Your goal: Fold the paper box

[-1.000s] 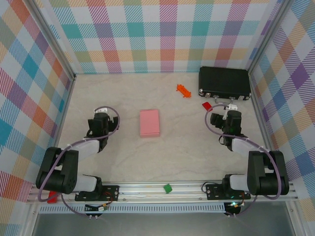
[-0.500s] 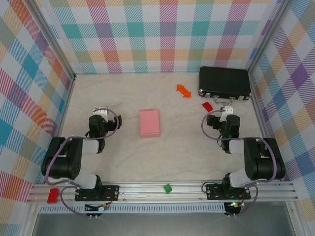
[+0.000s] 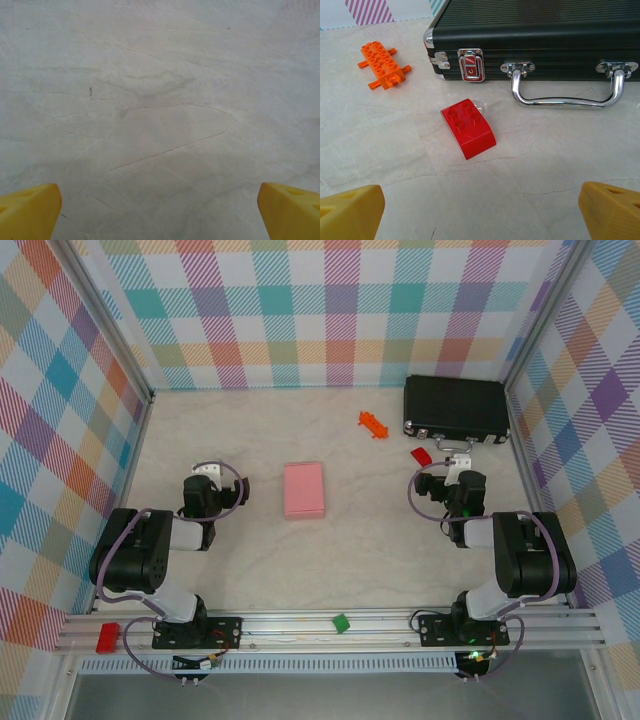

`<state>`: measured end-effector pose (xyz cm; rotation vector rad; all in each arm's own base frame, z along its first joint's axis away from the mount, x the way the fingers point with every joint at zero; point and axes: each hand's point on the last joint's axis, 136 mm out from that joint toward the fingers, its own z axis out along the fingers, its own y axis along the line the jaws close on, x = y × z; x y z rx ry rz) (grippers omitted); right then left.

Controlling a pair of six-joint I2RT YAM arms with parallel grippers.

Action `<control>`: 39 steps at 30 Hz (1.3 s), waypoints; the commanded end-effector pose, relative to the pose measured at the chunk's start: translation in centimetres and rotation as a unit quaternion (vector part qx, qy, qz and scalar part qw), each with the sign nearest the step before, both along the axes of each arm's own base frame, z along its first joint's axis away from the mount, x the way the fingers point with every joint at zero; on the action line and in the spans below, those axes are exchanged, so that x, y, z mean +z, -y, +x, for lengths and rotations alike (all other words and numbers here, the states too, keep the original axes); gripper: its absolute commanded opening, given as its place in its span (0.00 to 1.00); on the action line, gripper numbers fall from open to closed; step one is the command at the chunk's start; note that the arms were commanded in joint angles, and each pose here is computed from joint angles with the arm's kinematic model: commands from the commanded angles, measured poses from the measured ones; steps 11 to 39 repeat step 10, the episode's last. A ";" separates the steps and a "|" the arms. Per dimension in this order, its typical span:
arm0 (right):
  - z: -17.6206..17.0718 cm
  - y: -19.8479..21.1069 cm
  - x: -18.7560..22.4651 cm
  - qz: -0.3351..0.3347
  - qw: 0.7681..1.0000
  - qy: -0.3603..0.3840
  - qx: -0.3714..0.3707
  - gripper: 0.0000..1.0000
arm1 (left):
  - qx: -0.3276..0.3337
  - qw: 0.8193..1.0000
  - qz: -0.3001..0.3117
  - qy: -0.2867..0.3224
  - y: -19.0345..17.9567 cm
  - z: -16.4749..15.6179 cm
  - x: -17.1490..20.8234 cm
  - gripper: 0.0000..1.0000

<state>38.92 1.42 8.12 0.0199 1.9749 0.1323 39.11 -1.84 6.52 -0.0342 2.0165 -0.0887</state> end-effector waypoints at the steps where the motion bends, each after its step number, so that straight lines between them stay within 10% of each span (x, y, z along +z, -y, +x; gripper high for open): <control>1: 0.8 -0.2 1.1 -0.001 1.000 0.017 0.011 0.99 | -0.006 1.000 -0.007 0.030 0.1 1.0 1.7 1.00; 39: 0.7 -0.3 1.2 0.000 1.000 0.019 0.013 0.99 | -0.006 1.000 -0.007 0.030 0.1 1.0 1.7 1.00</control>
